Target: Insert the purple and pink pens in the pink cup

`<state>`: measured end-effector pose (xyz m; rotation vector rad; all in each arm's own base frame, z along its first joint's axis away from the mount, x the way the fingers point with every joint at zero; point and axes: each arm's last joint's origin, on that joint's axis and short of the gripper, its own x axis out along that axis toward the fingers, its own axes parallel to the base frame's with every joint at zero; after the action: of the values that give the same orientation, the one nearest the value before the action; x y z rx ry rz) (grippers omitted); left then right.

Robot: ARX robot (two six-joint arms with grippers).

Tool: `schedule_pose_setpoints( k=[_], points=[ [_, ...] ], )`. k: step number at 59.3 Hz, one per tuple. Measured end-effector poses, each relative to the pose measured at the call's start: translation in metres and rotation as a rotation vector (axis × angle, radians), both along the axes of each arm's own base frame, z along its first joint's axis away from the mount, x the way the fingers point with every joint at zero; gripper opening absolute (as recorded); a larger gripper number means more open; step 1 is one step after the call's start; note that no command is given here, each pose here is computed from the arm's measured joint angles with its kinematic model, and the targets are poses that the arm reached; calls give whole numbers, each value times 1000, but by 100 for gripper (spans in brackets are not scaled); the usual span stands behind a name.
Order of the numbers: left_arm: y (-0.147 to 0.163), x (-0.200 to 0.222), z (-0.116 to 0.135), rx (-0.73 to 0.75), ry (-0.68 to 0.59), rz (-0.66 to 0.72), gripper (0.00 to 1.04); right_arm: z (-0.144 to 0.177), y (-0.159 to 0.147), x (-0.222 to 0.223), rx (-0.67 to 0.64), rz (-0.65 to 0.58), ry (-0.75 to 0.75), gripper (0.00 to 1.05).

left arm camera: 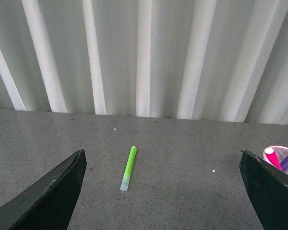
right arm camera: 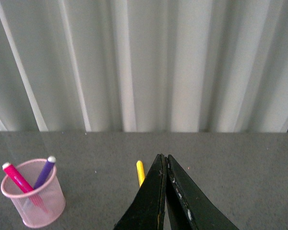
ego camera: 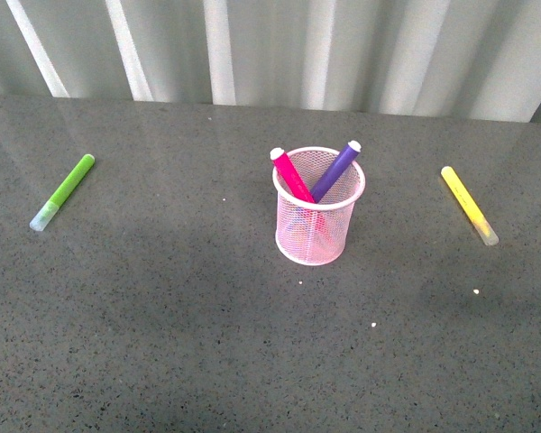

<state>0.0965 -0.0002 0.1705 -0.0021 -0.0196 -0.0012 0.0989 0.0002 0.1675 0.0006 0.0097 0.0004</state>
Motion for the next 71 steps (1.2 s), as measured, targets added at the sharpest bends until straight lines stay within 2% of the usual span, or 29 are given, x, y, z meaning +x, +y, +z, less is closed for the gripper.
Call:
schedule_pose_setpoints(
  k=[16, 27, 37, 45, 50, 71],
  points=[
    [0, 0, 0, 0, 0, -1, 98, 2, 0, -2, -1, 0, -25, 4],
    [0, 0, 0, 0, 0, -1, 98, 2, 0, -2, 0, 0, -25, 35],
    [0, 0, 0, 0, 0, -1, 98, 2, 0, -2, 0, 0, -25, 76],
    [0, 0, 0, 0, 0, -1, 98, 2, 0, -2, 1, 0, -25, 99],
    [0, 0, 0, 0, 0, -1, 98, 2, 0, -2, 0, 0, -25, 97],
    [0, 0, 0, 0, 0, -1, 98, 2, 0, -2, 0, 0, -25, 98]
  ],
)
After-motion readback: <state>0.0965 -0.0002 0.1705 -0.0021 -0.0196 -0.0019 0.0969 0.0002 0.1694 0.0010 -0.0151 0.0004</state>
